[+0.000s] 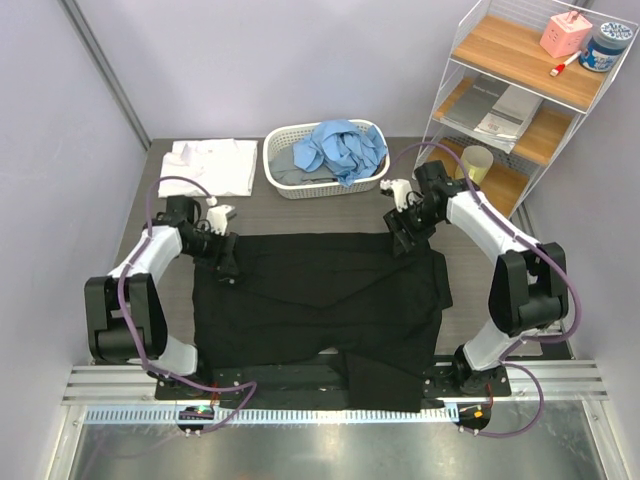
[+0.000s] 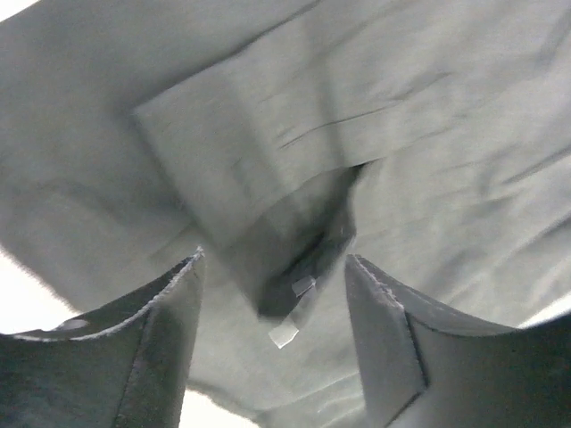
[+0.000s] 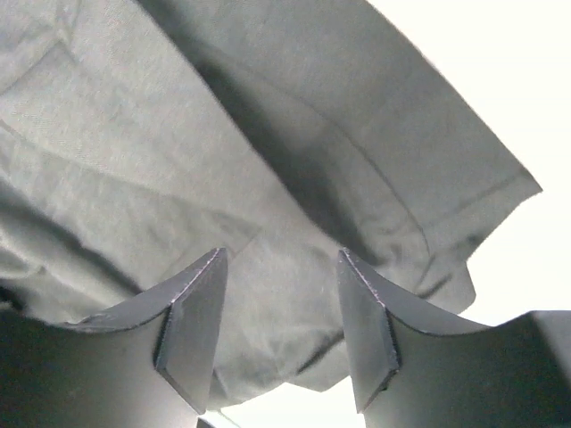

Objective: Fold and stack the long sleeve shirts
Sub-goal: Fold the shirt

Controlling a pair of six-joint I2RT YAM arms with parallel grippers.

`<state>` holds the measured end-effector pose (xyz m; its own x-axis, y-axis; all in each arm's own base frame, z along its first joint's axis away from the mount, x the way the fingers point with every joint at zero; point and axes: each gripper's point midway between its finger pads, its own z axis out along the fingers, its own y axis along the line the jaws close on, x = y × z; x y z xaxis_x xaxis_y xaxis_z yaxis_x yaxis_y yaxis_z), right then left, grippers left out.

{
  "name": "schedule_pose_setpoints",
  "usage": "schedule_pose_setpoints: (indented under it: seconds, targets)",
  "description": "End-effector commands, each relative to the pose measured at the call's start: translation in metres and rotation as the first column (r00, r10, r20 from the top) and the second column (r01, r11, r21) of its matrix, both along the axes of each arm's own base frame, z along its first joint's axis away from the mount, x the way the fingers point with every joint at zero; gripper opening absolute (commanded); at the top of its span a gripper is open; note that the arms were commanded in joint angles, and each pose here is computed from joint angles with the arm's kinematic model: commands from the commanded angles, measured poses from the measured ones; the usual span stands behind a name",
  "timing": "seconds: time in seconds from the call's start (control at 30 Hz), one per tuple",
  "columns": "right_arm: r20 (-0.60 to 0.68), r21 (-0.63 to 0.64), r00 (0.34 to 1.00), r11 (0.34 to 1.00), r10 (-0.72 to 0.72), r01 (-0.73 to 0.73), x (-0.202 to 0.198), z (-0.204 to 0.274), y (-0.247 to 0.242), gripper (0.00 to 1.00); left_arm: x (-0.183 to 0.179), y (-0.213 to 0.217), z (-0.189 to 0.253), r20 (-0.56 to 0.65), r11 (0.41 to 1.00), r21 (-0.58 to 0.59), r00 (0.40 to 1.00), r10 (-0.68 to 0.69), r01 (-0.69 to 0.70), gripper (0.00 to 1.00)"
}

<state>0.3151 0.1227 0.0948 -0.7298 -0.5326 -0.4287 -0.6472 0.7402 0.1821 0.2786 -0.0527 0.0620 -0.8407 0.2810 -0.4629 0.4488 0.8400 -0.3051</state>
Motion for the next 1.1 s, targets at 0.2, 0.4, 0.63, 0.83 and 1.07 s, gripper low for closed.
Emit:
schedule_pose_setpoints:
  seconds: [0.2,0.4,0.63,0.83,1.07]
  targets:
    - [-0.034,-0.101,0.999,0.995,-0.004,0.0,-0.038,-0.011,-0.025,0.54,-0.008,0.044,0.014,0.042,0.968,0.25,0.999,0.002,-0.013,0.68]
    - [-0.035,-0.162,0.999,0.986,-0.039,0.033,-0.022,-0.051,-0.032,0.56,-0.023,0.057,-0.038,-0.14,0.95,0.313,0.989,0.047,-0.001,0.65]
    - [-0.003,-0.259,0.998,0.964,-0.064,0.061,0.019,-0.087,-0.045,0.55,0.011,0.062,-0.064,-0.18,0.948,0.316,0.979,0.095,-0.034,0.63]
    - [0.046,-0.297,0.993,0.948,-0.107,0.116,0.079,-0.098,-0.063,0.56,0.063,0.063,-0.068,-0.184,0.95,0.305,0.975,0.122,-0.062,0.61]
    - [0.092,-0.21,0.995,0.976,-0.034,0.053,0.092,-0.034,-0.051,0.61,0.087,0.052,-0.014,-0.093,0.975,0.22,0.995,0.046,-0.024,0.65]
